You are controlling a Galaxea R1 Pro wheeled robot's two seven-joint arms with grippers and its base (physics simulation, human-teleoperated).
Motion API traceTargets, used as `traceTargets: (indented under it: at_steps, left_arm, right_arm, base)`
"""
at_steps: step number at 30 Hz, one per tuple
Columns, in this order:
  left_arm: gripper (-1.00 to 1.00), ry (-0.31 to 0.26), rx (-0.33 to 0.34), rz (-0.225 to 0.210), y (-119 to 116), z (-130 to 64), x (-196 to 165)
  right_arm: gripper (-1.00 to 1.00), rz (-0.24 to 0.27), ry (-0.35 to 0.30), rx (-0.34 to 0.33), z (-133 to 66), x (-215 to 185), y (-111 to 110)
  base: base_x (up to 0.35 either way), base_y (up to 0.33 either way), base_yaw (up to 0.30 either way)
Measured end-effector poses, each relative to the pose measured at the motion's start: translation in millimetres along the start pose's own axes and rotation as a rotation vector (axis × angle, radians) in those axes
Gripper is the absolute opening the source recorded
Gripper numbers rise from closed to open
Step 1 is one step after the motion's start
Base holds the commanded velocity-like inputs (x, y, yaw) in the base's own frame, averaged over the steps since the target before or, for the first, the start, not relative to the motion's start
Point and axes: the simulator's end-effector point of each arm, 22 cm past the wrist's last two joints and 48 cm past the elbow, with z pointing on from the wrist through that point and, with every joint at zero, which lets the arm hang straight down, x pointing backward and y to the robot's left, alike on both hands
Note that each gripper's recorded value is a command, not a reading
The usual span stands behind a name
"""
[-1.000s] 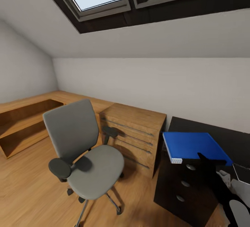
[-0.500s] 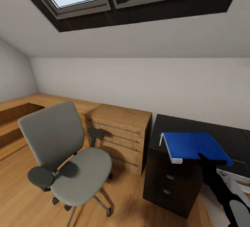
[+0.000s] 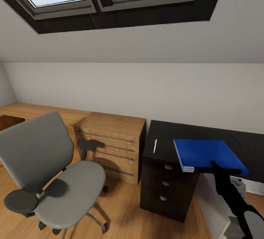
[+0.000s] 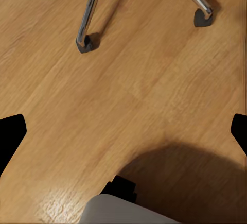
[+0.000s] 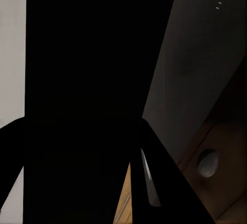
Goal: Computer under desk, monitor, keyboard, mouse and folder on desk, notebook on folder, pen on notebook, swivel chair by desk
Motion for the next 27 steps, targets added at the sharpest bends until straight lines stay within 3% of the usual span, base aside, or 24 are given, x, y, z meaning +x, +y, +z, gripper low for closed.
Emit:
traceTargets:
  at_steps: [12,27]
  left_arm:
    - [1.0,0.002,0.001,0.0,2.0,-16.6,-10.6]
    - [1.0,0.0,0.001,0.0,1.8,-16.7,-11.0]
  right_arm:
    - [-1.0,0.008,-0.002,-0.011,-2.0,-6.4,22.8]
    - [-1.0,0.017,-0.004,-0.016,-2.2,-6.2,24.5]
  base:
    - [0.0,0.0,-0.024]
    - [0.0,0.0,0.0]
